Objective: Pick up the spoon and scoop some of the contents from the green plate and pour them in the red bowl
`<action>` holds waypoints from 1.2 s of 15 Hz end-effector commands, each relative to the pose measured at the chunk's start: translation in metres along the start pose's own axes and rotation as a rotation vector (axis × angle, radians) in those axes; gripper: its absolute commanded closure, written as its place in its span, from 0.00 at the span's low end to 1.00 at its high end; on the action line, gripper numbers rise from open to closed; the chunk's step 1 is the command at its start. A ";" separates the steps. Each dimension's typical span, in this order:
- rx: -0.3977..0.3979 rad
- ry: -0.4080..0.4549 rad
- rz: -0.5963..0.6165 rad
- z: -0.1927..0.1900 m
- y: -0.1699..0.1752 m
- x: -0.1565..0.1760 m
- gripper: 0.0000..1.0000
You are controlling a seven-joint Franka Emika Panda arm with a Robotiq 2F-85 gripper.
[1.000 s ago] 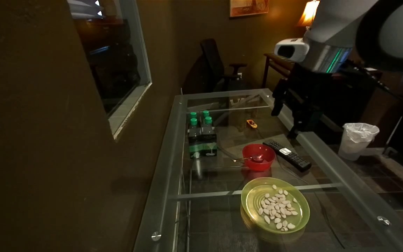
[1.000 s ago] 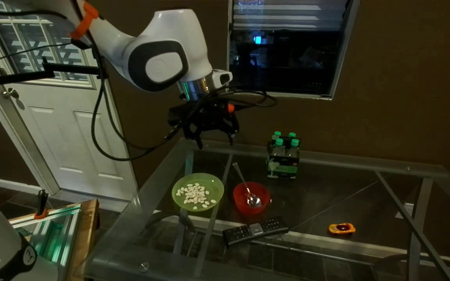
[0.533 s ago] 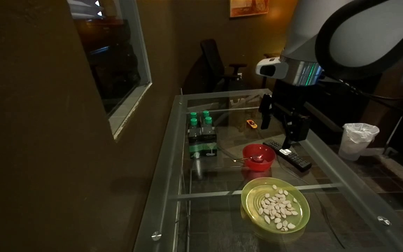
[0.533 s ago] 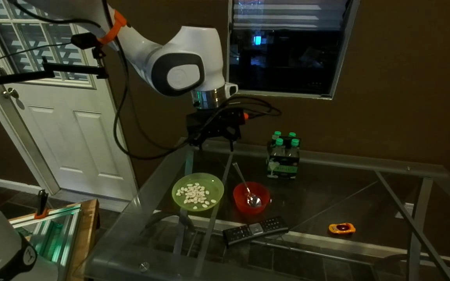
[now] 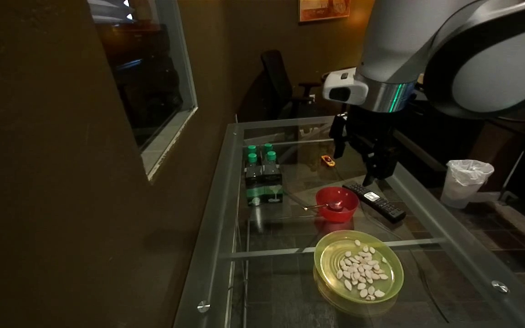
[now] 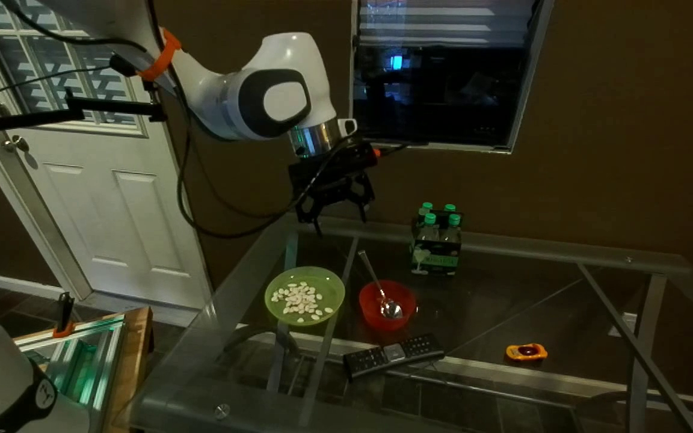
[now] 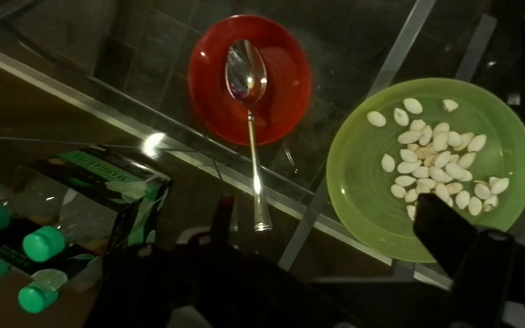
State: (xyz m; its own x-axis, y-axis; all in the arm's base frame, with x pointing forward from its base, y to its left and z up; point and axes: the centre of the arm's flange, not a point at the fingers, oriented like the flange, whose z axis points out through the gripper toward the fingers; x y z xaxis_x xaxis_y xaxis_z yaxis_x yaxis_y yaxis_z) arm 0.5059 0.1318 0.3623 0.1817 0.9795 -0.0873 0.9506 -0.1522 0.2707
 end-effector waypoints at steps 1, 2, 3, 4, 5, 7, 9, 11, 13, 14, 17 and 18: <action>-0.125 -0.134 -0.084 0.004 0.002 0.034 0.00; -0.148 -0.159 -0.115 0.006 0.003 0.039 0.00; -0.161 -0.178 -0.131 0.013 0.005 0.043 0.00; -0.156 -0.186 -0.137 0.022 0.005 0.047 0.00; -0.158 -0.198 -0.141 0.030 0.004 0.050 0.00; -0.142 -0.202 -0.145 0.053 0.000 0.059 0.00; -0.131 -0.211 -0.148 0.074 0.001 0.064 0.00; -0.098 -0.202 -0.153 0.091 0.004 0.066 0.00; -0.083 -0.205 -0.159 0.106 0.007 0.067 0.00; -0.077 -0.205 -0.158 0.114 0.009 0.068 0.00; -0.066 -0.204 -0.154 0.131 0.016 0.068 0.00; -0.068 -0.194 -0.144 0.136 0.020 0.068 0.02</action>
State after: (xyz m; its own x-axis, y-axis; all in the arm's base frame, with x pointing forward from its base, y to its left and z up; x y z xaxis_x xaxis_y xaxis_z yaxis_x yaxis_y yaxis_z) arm 0.5496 0.1777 0.2459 0.0943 0.9436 -0.3174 0.9582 0.0005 0.2862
